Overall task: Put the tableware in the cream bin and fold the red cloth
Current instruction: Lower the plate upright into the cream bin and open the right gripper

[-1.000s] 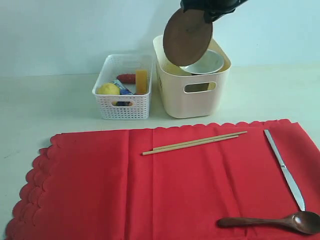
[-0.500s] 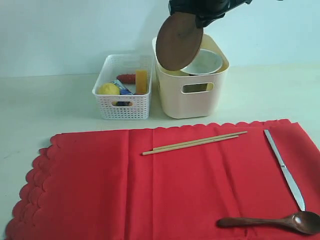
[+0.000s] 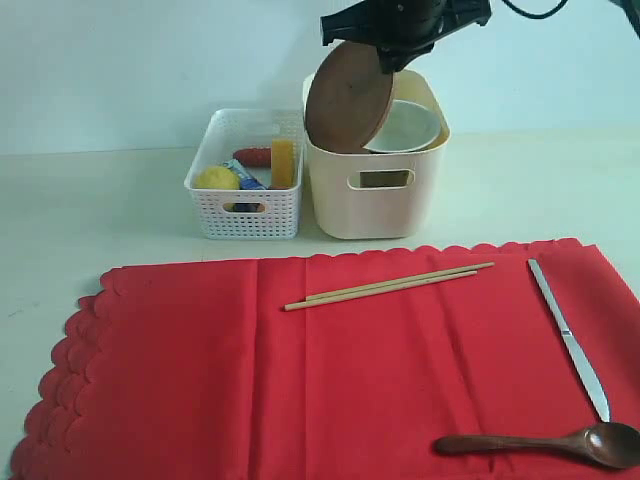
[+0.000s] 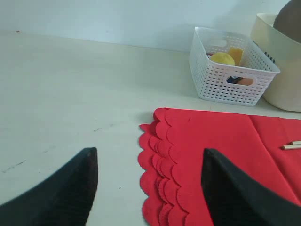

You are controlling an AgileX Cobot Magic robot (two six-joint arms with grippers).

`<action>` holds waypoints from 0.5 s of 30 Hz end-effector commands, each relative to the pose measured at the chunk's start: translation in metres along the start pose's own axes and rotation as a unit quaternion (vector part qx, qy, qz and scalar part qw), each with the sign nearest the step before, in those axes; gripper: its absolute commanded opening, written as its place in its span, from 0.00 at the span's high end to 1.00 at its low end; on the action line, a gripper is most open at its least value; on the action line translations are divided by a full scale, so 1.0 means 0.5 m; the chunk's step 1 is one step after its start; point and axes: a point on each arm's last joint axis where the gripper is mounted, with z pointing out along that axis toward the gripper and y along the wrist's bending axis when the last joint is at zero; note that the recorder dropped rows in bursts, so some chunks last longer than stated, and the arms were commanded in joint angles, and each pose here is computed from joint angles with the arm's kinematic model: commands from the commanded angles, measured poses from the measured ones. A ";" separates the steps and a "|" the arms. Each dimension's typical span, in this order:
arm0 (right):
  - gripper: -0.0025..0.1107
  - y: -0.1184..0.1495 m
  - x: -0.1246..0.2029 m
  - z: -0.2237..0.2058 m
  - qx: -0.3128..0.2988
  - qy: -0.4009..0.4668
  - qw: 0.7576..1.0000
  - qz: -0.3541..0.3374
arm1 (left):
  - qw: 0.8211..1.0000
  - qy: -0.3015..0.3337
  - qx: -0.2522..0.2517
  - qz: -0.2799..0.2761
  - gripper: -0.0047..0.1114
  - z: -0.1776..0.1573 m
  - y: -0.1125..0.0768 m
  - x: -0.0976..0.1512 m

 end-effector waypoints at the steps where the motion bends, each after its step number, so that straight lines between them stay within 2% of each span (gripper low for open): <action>1: 0.98 0.018 0.014 0.033 -0.015 0.021 1.000 0.008 | 1.000 -0.004 0.000 -0.006 0.43 0.000 0.000 0.000; 6: 0.97 0.025 0.026 0.059 -0.022 0.037 0.999 0.011 | 1.000 -0.004 0.000 -0.006 0.43 0.000 0.000 0.000; 8: 0.93 0.026 0.029 0.068 -0.021 0.042 0.999 0.010 | 1.000 -0.004 0.000 -0.006 0.43 0.000 0.000 0.000; 11: 0.80 0.029 0.034 0.079 -0.023 0.046 0.999 -0.001 | 1.000 -0.004 0.000 -0.006 0.43 0.000 0.000 0.000; 15: 0.58 0.028 0.030 0.070 -0.026 0.042 0.998 -0.030 | 1.000 -0.004 0.000 -0.006 0.43 0.000 0.000 0.000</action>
